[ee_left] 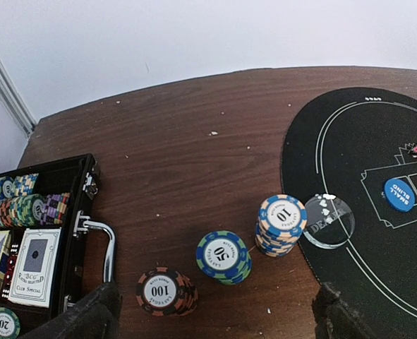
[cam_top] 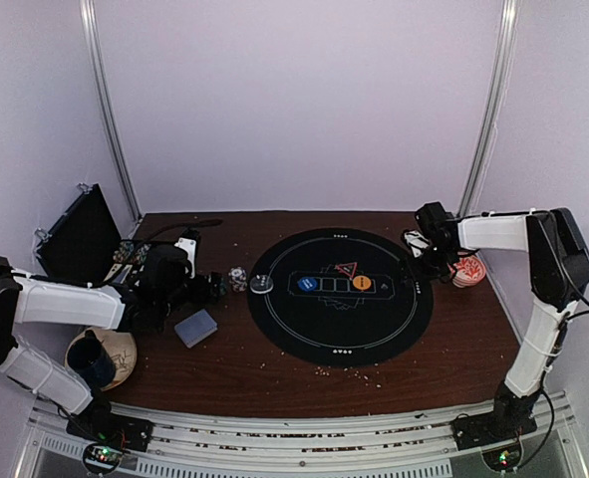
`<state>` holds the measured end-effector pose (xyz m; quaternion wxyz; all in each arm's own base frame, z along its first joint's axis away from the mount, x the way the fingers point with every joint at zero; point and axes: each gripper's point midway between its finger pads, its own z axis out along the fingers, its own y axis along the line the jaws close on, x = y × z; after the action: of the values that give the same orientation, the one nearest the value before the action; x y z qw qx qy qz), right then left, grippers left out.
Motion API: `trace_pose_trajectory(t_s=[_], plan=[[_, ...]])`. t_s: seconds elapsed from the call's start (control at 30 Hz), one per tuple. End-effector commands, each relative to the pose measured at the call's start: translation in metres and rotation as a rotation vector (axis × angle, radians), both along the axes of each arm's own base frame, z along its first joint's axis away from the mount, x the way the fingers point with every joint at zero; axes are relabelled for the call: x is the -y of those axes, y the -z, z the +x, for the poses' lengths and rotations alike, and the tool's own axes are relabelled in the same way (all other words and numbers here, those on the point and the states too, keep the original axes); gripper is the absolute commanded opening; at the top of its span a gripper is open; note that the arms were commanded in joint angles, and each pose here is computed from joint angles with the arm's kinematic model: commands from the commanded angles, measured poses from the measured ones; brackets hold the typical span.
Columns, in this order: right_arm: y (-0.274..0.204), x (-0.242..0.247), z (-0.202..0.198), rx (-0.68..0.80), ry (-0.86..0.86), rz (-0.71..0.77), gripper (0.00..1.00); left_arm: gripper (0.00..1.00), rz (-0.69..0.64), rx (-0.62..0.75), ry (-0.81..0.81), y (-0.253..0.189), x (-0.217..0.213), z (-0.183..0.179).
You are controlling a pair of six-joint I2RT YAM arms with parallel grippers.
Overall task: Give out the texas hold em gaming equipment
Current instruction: Place the dealer button in the dealer area, then move the poker table mat to the center of the board.
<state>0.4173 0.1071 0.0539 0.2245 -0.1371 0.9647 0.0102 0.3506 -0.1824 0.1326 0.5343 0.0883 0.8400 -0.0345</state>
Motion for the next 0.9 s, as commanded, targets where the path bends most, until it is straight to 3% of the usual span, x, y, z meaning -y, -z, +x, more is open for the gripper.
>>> trace_pose_trajectory(t_s=[0.0,0.3,0.63,0.87], plan=[[-0.015,0.025,0.01,0.08,0.095,0.001,0.84,0.98,-0.052,0.054,0.014,-0.021,0.009,0.005],[0.022,0.048,0.01,-0.016,0.161,0.035,0.79,0.98,-0.057,0.061,0.018,-0.025,0.01,0.003],[0.04,0.035,0.007,-0.086,0.121,0.107,0.7,0.98,-0.053,0.064,0.011,-0.025,0.009,0.003],[0.044,0.028,0.005,-0.111,0.112,0.143,0.59,0.98,-0.049,0.066,0.011,-0.026,0.008,0.003]])
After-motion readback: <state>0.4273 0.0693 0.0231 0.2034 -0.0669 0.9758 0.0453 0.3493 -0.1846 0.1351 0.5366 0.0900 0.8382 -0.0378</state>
